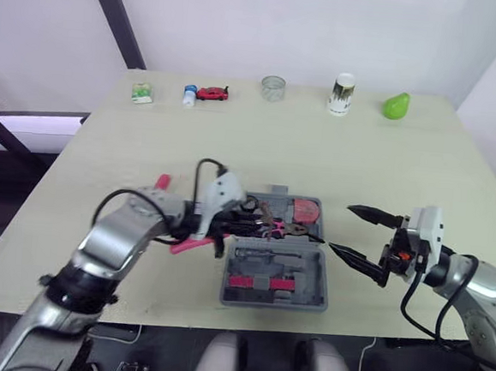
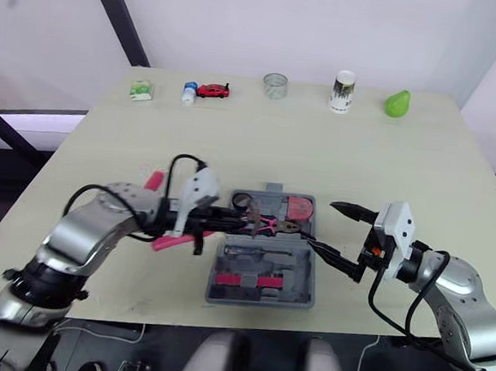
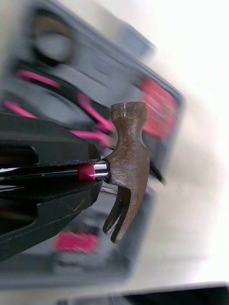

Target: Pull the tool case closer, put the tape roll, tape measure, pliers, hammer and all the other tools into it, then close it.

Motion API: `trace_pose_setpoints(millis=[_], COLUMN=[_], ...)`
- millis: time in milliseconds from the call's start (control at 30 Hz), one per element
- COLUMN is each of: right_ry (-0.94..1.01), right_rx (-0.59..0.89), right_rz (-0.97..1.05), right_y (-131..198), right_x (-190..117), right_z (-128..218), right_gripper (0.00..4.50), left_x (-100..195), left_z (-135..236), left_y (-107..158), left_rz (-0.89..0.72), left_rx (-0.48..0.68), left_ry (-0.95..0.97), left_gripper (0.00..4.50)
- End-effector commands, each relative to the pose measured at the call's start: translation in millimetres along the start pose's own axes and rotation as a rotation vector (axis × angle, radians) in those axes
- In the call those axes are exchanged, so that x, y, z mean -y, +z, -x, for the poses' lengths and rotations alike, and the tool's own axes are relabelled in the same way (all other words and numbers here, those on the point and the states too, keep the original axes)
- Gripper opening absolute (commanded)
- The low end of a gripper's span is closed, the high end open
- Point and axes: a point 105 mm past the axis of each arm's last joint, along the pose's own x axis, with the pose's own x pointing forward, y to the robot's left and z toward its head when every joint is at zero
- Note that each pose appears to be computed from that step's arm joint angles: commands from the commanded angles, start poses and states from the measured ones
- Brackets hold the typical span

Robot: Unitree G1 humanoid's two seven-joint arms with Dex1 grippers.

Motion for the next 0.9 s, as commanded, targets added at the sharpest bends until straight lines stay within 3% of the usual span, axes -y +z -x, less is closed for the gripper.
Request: trace_pose_setpoints(millis=[33, 233, 400, 567, 900], right_ry=[-0.032, -0.068, 0.016, 0.099, 0.107], right_rx=[0.034, -0.003, -0.079, -0.169, -0.133], right_rz=[0.051, 0.055, 0.026, -0.001, 0.016], right_y=[12.3, 10.1, 7.0, -0.9, -4.4], right_x=[-0.6, -2.8, -12.8, -17.1, -12.4], right_z=[3.2, 19.6, 54.2, 72.5, 60.3], right_gripper=[4.5, 4.5, 4.5, 4.5, 4.5], left_x=[5.3, 17.6, 24.0, 39.0, 38.6], left_z=[-14.9, -39.9, -55.6, -59.2, -74.1], left_y=[12.6, 16.6, 12.8, 5.6, -2.4], left_rz=[-0.051, -0.078, -0.132, -0.077, -0.168], left_rx=[-0.023, -0.113, -0.2, -0.28, -0.431], left_ry=[-0.084, -0.201, -0.232, -0.289, -0.301], left_gripper=[0.02, 0.02, 0.02, 0.02, 0.02])
